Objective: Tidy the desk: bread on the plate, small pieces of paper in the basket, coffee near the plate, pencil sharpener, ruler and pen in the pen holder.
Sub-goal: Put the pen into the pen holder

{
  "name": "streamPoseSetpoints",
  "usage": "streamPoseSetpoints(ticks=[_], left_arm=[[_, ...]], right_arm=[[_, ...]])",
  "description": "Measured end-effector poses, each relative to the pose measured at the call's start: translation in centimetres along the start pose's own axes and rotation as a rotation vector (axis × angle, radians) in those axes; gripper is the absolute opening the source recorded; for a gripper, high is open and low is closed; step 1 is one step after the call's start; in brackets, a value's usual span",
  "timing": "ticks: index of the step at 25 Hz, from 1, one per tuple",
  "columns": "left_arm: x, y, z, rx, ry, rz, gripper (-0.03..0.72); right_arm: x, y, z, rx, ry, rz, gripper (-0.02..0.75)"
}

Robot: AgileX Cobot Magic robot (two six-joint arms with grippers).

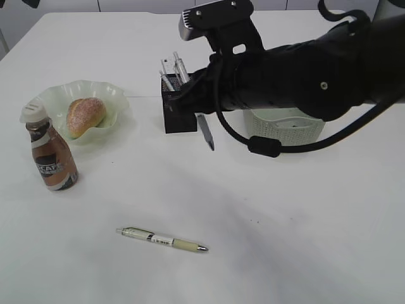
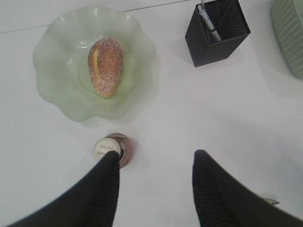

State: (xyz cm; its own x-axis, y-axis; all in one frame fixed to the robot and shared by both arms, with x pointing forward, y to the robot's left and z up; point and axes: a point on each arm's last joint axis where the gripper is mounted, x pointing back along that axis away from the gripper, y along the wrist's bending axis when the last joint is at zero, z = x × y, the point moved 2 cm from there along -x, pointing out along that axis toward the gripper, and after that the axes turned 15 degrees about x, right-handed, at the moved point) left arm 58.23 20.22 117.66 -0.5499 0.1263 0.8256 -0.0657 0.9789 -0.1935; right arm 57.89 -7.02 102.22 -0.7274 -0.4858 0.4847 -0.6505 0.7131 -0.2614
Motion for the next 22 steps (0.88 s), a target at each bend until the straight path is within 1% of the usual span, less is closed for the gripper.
streamPoseSetpoints(ticks=[1, 4, 8, 12, 15, 18, 22], left_arm=[[0.0, 0.0, 0.0, 0.000, 0.000, 0.000, 0.370], [0.0, 0.0, 0.0, 0.000, 0.000, 0.000, 0.370], [0.0, 0.0, 0.0, 0.000, 0.000, 0.000, 0.370], [0.0, 0.0, 0.0, 0.000, 0.000, 0.000, 0.370], [0.0, 0.0, 0.0, 0.000, 0.000, 0.000, 0.370], [0.0, 0.0, 0.0, 0.000, 0.000, 0.000, 0.370], [0.0, 0.0, 0.0, 0.000, 0.000, 0.000, 0.370]], right_arm=[[-0.1, 0.0, -0.3, 0.000, -0.033, 0.007, 0.057], [-0.9, -0.2, -1.4, 0.016, -0.196, 0.044, 0.057], [-2.8, -0.8, -2.3, 0.037, -0.343, 0.091, 0.057], [-5.3, -2.7, -3.2, 0.025, -0.397, 0.141, 0.057], [-7.2, -4.4, -3.5, 0.014, -0.414, 0.177, 0.057], [-8.9, -5.7, -3.5, 0.009, -0.421, 0.201, 0.057], [-10.7, -6.8, -2.8, 0.003, -0.416, 0.221, 0.057]])
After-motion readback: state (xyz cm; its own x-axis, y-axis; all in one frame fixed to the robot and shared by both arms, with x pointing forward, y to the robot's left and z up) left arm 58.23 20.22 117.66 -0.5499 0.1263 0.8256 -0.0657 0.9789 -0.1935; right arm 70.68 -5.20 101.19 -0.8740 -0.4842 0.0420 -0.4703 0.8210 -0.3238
